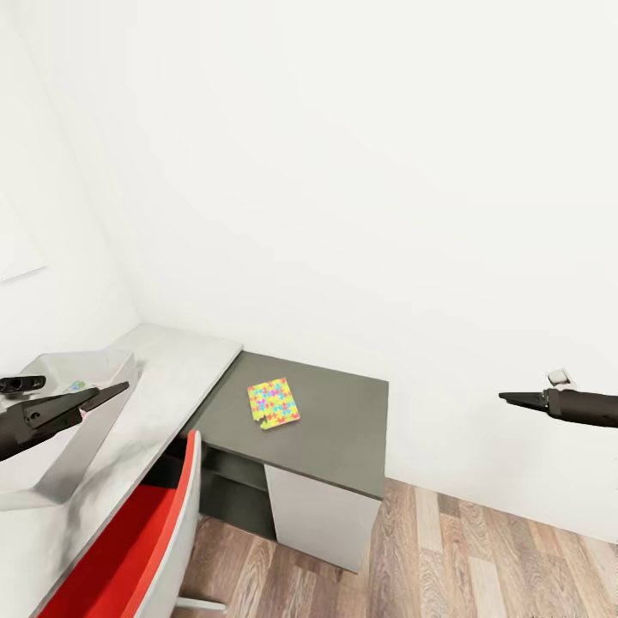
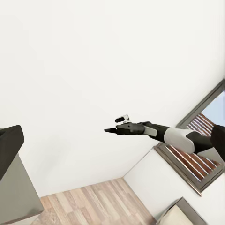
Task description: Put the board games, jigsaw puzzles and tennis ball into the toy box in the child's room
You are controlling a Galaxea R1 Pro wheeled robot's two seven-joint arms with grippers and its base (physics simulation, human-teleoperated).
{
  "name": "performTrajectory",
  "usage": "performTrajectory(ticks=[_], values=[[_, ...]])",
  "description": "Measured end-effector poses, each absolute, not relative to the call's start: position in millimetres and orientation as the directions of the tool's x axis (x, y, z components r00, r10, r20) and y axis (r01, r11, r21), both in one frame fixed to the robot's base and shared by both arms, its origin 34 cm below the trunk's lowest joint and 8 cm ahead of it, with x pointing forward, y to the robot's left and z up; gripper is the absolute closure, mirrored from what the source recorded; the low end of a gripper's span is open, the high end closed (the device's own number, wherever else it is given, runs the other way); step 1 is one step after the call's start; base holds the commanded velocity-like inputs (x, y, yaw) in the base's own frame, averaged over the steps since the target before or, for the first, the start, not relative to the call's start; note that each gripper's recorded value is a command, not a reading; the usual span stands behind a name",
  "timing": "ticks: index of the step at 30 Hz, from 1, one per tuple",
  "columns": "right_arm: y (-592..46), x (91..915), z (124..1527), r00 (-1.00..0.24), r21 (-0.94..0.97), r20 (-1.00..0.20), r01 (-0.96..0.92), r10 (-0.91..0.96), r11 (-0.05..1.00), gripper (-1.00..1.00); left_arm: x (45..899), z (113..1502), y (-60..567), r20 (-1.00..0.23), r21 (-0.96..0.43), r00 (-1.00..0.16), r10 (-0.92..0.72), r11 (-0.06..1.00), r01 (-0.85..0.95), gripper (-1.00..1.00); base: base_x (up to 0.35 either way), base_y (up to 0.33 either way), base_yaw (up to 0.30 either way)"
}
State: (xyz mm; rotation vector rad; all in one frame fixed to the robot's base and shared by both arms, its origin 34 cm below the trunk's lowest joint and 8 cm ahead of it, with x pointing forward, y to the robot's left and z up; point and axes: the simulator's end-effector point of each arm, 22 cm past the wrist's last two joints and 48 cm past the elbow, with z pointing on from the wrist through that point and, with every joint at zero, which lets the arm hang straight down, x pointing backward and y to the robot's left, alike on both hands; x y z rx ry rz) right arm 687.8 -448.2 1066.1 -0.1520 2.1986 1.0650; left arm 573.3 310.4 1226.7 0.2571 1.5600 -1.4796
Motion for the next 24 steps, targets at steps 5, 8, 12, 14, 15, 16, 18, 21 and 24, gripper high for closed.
performTrajectory(ticks=[5, 8, 12, 14, 15, 16, 18, 21, 24], values=[[-448.5, 674.4, 1050.4, -0.775, 0.650, -0.610, -0.368, 0.167, 0.664, -1.00, 571.5, 1230.4, 310.4, -0.728, -0.664, -0.532, -0.433, 0.250, 0.705, -1.00, 0.000, -0.011, -0.153], [-448.5, 666.5, 1041.5, -0.781, 0.650, -0.603, -0.364, 0.161, 0.667, -1.00, 570.4, 1232.5, 310.3, -0.730, -0.661, -0.529, -0.432, 0.249, 0.708, -1.00, 0.000, -0.003, -0.157], [-448.3, 655.9, 1026.9, -0.789, 0.641, -0.597, -0.360, 0.145, 0.679, -1.00, 569.0, 1235.1, 309.6, -0.733, -0.657, -0.526, -0.432, 0.248, 0.712, -1.00, 0.000, -0.044, -0.158], [-448.8, 649.3, 1015.2, -0.796, 0.632, -0.590, -0.352, 0.134, 0.691, -1.00, 568.3, 1236.2, 309.0, -0.734, -0.655, -0.525, -0.431, 0.247, 0.714, -1.00, 0.000, -0.138, -0.158], [-449.3, 647.3, 1011.6, -0.798, 0.629, -0.588, -0.348, 0.133, 0.695, -1.00, 567.9, 1236.8, 308.7, -0.735, -0.654, -0.524, -0.430, 0.246, 0.715, -1.00, 0.000, -0.180, -0.158], [-450.4, 643.0, 1002.1, -0.805, 0.622, -0.579, -0.335, 0.128, 0.707, -1.00, 567.5, 1237.3, 308.1, -0.735, -0.654, -0.524, -0.430, 0.245, 0.716, -1.00, 0.000, -0.191, -0.157], [-448.3, 638.7, 986.8, -0.816, 0.613, -0.565, -0.316, 0.123, 0.725, -1.00, 566.9, 1238.3, 307.4, -0.736, -0.652, -0.524, -0.429, 0.244, 0.718, -1.00, 0.000, -0.211, -0.154], [-438.9, 634.7, 962.3, -0.831, 0.600, -0.544, -0.286, 0.119, 0.747, -1.00, 565.8, 1239.8, 306.5, -0.738, -0.650, -0.522, -0.428, 0.243, 0.720, -1.00, 0.000, -0.227, -0.147], [-418.7, 632.0, 921.8, -0.849, 0.578, -0.513, -0.230, 0.129, 0.783, -1.00, 564.0, 1239.9, 305.4, -0.738, -0.650, -0.522, -0.428, 0.241, 0.721, -1.00, 0.000, -0.234, -0.143]])
